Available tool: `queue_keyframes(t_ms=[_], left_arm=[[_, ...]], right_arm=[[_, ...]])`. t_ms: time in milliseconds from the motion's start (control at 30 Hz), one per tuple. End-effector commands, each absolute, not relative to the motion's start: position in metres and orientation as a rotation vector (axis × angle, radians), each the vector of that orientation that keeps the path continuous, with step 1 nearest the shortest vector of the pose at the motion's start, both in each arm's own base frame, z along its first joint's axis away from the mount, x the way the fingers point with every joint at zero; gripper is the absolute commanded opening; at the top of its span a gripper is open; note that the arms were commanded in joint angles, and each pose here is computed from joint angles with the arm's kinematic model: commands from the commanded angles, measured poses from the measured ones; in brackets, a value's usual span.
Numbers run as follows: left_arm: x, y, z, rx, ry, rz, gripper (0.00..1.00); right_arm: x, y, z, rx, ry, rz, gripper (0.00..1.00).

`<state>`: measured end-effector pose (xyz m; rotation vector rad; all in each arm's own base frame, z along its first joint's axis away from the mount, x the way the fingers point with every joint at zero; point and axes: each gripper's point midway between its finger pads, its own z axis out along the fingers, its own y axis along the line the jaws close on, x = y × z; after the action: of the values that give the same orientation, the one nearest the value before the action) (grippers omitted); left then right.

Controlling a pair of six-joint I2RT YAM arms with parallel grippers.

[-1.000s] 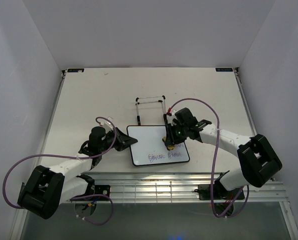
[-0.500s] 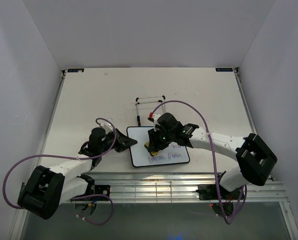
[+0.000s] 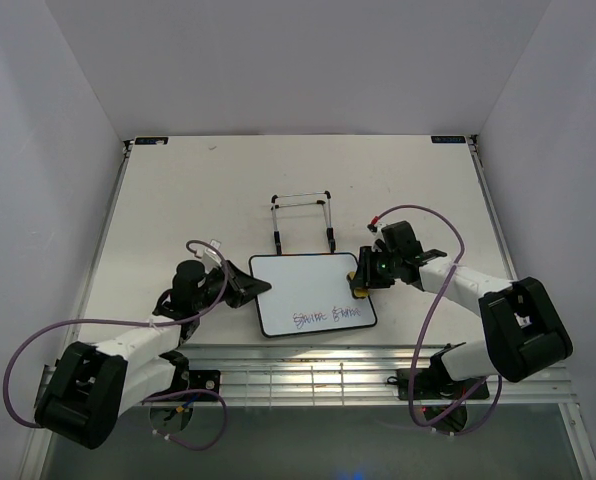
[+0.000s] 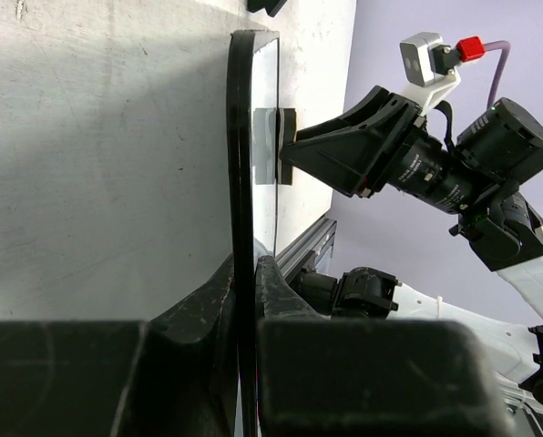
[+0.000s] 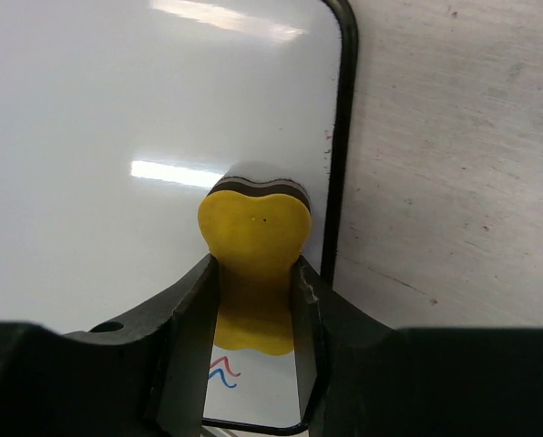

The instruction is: Erase the whiteboard

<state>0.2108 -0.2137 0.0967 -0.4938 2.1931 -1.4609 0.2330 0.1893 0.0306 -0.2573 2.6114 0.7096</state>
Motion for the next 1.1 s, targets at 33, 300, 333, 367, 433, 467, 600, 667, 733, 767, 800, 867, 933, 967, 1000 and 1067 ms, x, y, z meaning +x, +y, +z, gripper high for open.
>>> queue_keyframes(t_ms=[33,300,333,367,433,467,600,667,733,767,800,867,933,967,1000,1067], left_arm=[[0.212,-0.208,0.104,-0.426,2.136,-1.460,0.00],[0.209,-0.206,0.097,-0.429,2.154,-1.450,0.00],[0.210,-0.206,0.097,-0.430,2.154,-1.449,0.00],[0.211,-0.206,0.097,-0.432,2.156,-1.445,0.00],[0.212,-0.205,0.096,-0.438,2.157,-1.439,0.00],[0.213,-0.205,0.096,-0.444,2.156,-1.438,0.00],[0.215,-0.205,0.094,-0.472,2.161,-1.432,0.00],[0.216,-0.205,0.094,-0.475,2.162,-1.429,0.00],[0.217,-0.205,0.094,-0.482,2.163,-1.424,0.00],[0.218,-0.205,0.094,-0.483,2.163,-1.423,0.00],[0.220,-0.205,0.095,-0.484,2.158,-1.420,0.00],[0.221,-0.205,0.095,-0.486,2.157,-1.417,0.00],[0.223,-0.205,0.097,-0.494,2.152,-1.420,0.00],[0.224,-0.205,0.098,-0.495,2.148,-1.420,0.00],[0.224,-0.205,0.099,-0.497,2.146,-1.420,0.00],[0.225,-0.204,0.100,-0.507,2.136,-1.419,0.00]], right_arm=[[0.180,0.137,-0.021,-0.212,2.899,0.425,0.29],[0.167,0.171,-0.005,-0.365,2.832,0.633,0.28],[0.168,0.179,0.000,-0.387,2.805,0.662,0.28],[0.167,0.186,0.005,-0.404,2.784,0.691,0.28],[0.168,0.203,0.022,-0.463,2.716,0.738,0.28],[0.171,0.210,0.029,-0.474,2.683,0.766,0.28],[0.168,0.250,0.072,-0.592,2.545,0.937,0.27],[0.169,0.270,0.095,-0.637,2.475,0.995,0.27],[0.159,0.295,0.110,-0.715,2.443,1.016,0.28],[0.155,0.303,0.105,-0.743,2.463,0.997,0.27],[0.143,0.313,0.103,-0.792,2.469,0.965,0.27],[0.138,0.333,0.108,-0.833,2.455,0.967,0.27],[0.124,0.349,0.098,-0.884,2.477,0.971,0.27],[0.123,0.355,0.095,-0.890,2.486,0.960,0.27],[0.119,0.358,0.093,-0.900,2.487,0.949,0.27],[0.115,0.360,0.087,-0.907,2.504,0.934,0.27]])
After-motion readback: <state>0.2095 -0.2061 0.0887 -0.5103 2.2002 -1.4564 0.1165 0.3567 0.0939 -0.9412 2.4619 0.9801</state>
